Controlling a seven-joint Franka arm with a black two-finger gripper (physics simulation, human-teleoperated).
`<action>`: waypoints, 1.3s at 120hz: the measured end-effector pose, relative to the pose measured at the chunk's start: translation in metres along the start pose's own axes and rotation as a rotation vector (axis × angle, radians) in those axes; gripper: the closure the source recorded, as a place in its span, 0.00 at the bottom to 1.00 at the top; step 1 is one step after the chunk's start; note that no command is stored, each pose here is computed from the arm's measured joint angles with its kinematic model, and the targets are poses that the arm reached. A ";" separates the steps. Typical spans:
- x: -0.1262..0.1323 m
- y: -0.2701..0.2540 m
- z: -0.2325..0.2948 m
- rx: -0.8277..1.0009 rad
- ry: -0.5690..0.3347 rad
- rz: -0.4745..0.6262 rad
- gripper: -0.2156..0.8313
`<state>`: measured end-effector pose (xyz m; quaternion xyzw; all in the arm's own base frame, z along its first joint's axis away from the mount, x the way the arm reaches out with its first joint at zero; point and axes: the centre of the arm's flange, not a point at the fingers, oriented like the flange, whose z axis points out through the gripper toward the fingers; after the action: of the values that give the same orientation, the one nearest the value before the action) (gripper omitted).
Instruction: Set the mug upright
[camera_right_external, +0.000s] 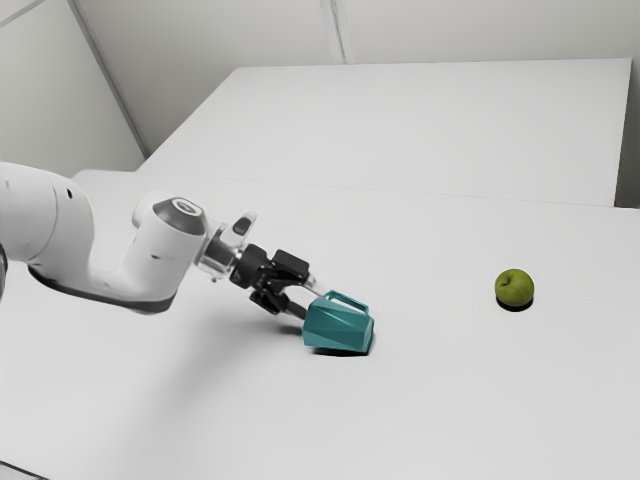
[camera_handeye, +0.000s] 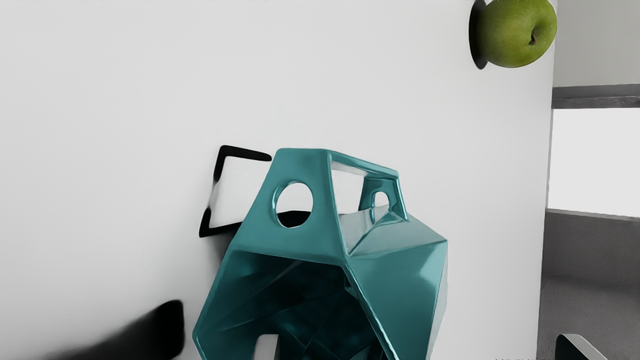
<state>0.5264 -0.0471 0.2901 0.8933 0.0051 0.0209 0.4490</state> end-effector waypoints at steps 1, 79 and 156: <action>0.000 0.000 0.000 -0.004 0.001 0.003 0.21; -0.009 0.009 0.014 -0.128 0.004 0.171 0.91; 0.053 0.101 -0.121 0.468 -0.181 0.550 0.96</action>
<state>0.5735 -0.0091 0.4452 0.9379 -0.2704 0.0599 0.2089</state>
